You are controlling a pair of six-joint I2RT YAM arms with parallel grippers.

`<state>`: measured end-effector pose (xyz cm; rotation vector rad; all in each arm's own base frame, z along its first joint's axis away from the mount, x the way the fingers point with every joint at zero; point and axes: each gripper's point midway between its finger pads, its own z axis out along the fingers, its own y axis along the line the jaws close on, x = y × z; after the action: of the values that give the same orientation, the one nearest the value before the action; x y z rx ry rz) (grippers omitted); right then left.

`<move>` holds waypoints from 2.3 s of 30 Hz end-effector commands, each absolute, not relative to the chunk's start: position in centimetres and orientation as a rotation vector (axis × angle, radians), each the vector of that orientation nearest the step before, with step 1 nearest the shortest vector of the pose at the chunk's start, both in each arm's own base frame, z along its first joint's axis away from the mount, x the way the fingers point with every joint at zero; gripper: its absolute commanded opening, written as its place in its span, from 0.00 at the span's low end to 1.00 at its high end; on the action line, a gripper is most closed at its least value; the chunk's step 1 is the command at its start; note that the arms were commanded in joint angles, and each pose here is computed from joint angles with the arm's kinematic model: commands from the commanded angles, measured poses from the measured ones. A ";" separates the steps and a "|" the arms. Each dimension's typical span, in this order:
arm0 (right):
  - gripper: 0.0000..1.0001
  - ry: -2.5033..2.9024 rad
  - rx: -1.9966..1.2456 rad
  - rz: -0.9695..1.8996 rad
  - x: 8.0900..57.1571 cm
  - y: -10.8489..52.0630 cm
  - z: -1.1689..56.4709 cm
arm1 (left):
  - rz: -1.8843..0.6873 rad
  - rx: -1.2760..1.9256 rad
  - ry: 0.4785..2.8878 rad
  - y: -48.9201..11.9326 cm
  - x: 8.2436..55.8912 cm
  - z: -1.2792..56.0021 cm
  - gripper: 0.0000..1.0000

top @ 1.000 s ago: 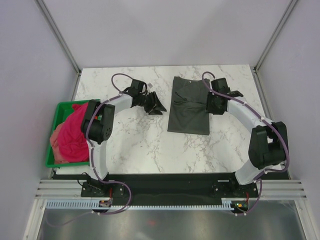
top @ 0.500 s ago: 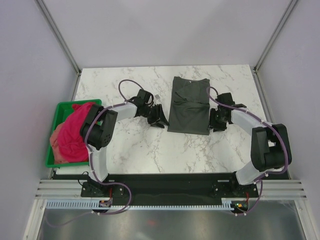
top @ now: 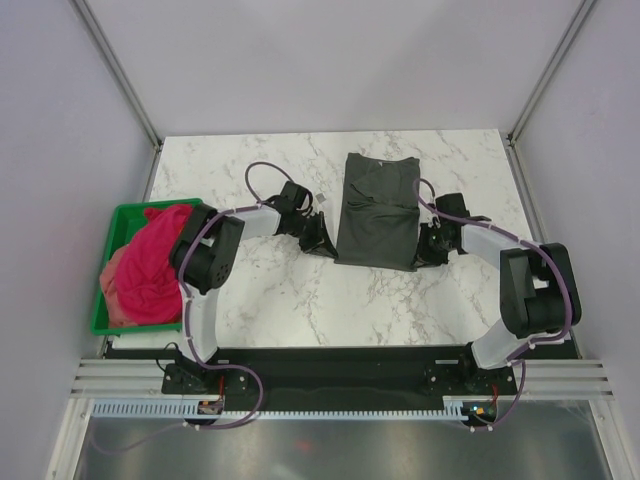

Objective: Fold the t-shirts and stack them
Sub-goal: Fold the tshirt

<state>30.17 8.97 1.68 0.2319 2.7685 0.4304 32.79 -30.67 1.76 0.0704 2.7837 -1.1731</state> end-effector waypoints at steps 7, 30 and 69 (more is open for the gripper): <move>0.00 2.784 0.409 0.500 26.8 9.6 1.4 | -1.073 -0.056 2.843 -28.7 29.7 1.3 0.02; 0.33 2.563 0.139 0.387 32.9 10.0 8.0 | -0.963 0.031 2.660 -27.6 33.2 5.7 0.47; 0.41 2.392 -0.567 0.484 38.2 10.1 5.0 | -1.016 0.353 2.535 -31.4 39.5 4.8 0.40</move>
<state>37.44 9.28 4.94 -0.4988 2.4494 0.4493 38.56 -30.40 3.72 0.2683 2.6017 -0.9738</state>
